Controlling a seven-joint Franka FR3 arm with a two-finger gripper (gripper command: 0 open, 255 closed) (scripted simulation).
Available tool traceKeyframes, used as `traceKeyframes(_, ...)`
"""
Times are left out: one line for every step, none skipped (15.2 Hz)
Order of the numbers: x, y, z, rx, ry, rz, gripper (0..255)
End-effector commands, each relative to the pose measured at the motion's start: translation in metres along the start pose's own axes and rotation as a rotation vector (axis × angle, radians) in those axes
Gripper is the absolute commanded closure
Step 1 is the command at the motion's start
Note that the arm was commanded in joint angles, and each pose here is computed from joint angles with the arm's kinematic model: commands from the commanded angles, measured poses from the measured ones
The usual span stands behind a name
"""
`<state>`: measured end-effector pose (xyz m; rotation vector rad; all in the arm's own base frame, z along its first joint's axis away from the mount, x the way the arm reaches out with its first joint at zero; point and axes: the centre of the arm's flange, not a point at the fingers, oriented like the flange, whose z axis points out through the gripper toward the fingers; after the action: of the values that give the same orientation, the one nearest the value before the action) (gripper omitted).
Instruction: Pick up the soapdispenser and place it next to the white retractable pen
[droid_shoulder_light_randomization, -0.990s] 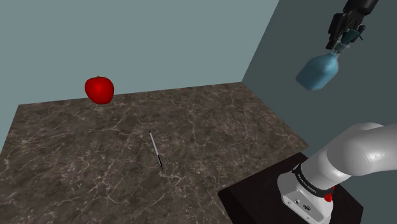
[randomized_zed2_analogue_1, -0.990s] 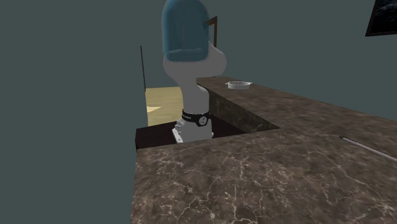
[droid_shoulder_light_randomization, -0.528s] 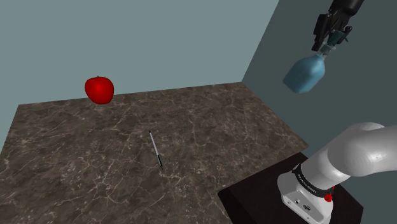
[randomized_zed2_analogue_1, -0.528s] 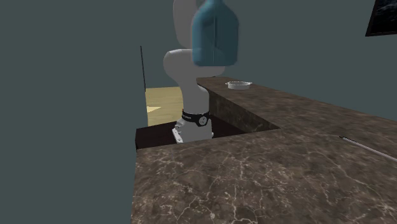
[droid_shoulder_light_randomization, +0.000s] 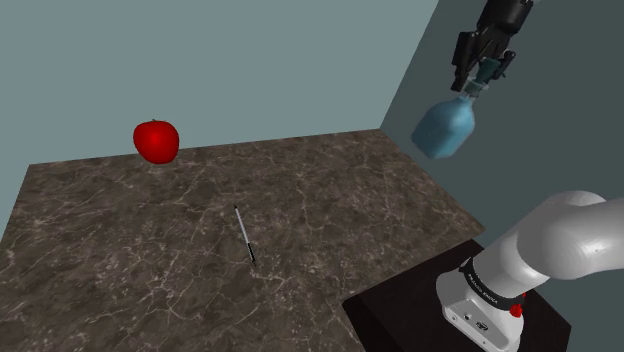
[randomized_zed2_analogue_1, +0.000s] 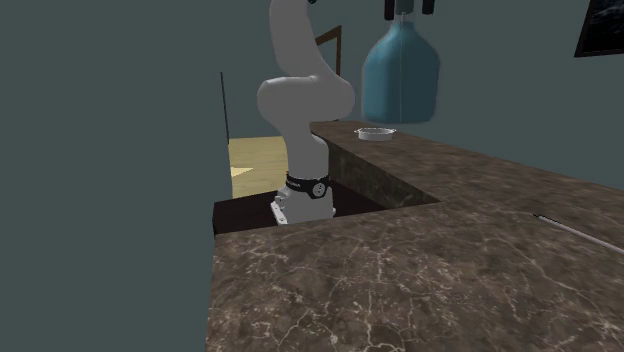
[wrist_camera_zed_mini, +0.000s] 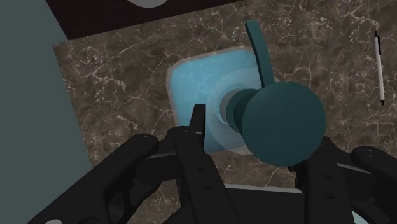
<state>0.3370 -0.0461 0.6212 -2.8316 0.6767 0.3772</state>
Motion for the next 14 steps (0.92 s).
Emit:
traceKeyframes(-0.001, -0.026, 0.009, 0.001, 0.001, 0.001, 255)
traceKeyframes(-0.001, -0.038, 0.015, 0.001, 0.001, 0.001, 255)
traceKeyframes(-0.001, -0.050, 0.021, 0.001, 0.001, 0.001, 255)
traceKeyframes(-0.001, -0.062, 0.026, 0.001, 0.001, 0.001, 255)
traceKeyframes(-0.001, -0.074, 0.032, 0.001, 0.001, 0.001, 255)
traceKeyframes(-0.001, -0.086, 0.037, 0.001, 0.001, 0.001, 255)
traceKeyframes(-0.001, -0.098, 0.043, 0.001, 0.001, 0.001, 255)
traceKeyframes(-0.002, -0.110, 0.049, 0.001, 0.001, 0.001, 255)
traceKeyframes(-0.002, -0.122, 0.054, 0.001, 0.001, 0.001, 255)
traceKeyframes(-0.002, -0.134, 0.060, 0.001, 0.001, 0.001, 255)
traceKeyframes(-0.002, -0.146, 0.065, 0.001, 0.001, 0.001, 255)
traceKeyframes(-0.002, -0.158, 0.071, 0.001, 0.001, 0.001, 255)
traceKeyframes(-0.002, -0.170, 0.077, 0.001, 0.001, 0.001, 255)
traceKeyframes(-0.002, -0.181, 0.082, 0.001, 0.001, 0.001, 255)
